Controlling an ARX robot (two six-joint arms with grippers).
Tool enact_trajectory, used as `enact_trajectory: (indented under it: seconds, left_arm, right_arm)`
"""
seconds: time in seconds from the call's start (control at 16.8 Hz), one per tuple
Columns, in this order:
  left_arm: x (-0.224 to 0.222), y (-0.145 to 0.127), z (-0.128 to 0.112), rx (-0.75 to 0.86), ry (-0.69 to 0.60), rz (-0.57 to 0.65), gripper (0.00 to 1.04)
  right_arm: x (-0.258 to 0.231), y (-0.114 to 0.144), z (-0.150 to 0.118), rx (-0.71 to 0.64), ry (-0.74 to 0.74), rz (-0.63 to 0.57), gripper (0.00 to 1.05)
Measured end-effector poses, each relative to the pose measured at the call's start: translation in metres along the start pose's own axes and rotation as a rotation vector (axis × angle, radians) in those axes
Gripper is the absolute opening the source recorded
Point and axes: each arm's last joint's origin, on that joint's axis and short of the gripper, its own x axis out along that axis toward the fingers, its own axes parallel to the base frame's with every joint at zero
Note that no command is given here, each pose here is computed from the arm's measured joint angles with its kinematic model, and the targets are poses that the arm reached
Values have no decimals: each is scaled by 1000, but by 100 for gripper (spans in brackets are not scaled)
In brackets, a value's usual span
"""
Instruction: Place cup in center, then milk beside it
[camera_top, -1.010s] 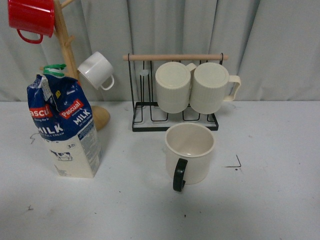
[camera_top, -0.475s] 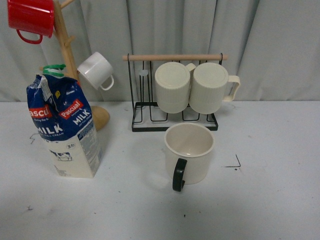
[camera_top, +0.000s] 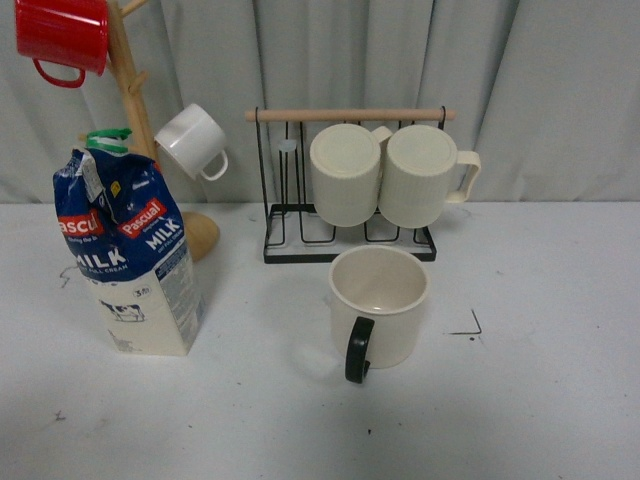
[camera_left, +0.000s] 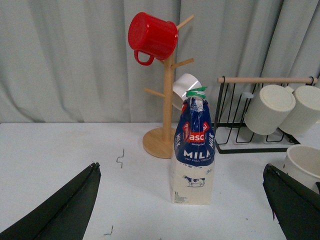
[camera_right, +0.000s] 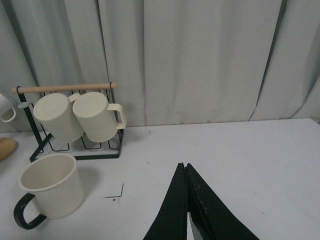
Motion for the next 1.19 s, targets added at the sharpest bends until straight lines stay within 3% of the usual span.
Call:
enact_trajectory:
  seconds: [0.53, 0.65, 0.71, 1.19]
  left_arm:
    - [0, 0, 0, 0, 0, 0, 98]
    - [0, 0, 0, 0, 0, 0, 98]
    - [0, 0, 0, 0, 0, 0, 98]
    - [0, 0, 0, 0, 0, 0, 98]
  right_arm:
    - [-15, 0, -3, 0, 9, 0, 2]
    - [-15, 0, -4, 0, 11, 0, 24]
    - [-15, 0, -3, 0, 11, 0, 30]
    - [-15, 0, -4, 0, 11, 0, 59]
